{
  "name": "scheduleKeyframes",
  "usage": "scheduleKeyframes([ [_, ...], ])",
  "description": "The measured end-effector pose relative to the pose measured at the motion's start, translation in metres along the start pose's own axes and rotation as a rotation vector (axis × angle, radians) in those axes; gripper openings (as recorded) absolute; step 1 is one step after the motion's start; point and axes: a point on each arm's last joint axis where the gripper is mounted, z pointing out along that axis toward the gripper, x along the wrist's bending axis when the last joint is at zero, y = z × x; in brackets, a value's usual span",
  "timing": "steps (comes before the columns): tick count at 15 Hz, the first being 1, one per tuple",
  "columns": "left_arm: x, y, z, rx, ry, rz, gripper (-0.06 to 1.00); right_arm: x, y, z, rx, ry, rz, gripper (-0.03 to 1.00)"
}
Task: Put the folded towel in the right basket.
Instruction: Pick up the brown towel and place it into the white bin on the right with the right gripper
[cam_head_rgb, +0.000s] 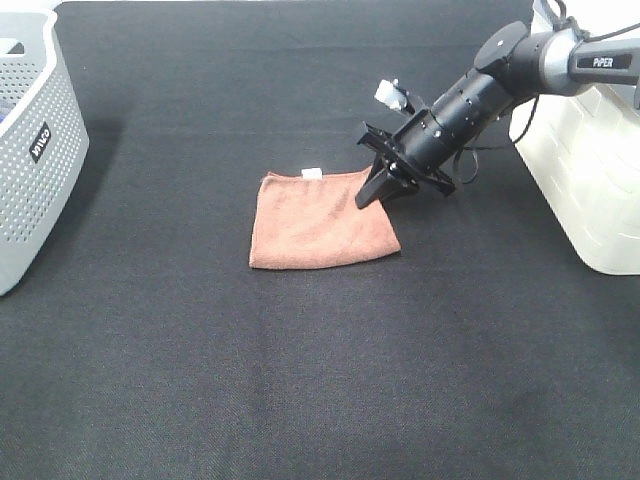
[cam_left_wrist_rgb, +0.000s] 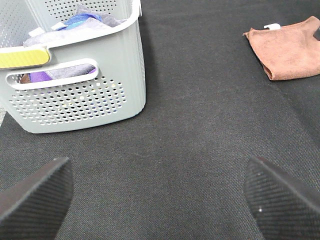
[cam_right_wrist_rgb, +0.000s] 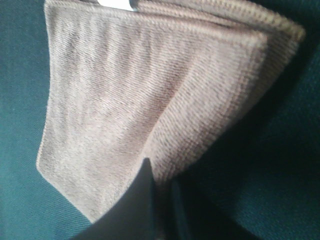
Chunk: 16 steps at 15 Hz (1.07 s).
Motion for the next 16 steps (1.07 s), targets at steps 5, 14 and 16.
scheduleKeyframes([
  [5,0.000,0.000,0.000,0.000,0.000,0.000,0.88,0.023,0.013,-0.024,-0.002,0.032,-0.081,0.01],
  [14,0.000,0.000,0.000,0.000,0.000,0.000,0.88,0.101,0.027,-0.180,-0.321,-0.204,-0.233,0.01],
  [16,0.000,0.000,0.000,0.000,0.000,0.000,0.88,0.096,0.022,-0.218,-0.390,-0.249,-0.214,0.01],
])
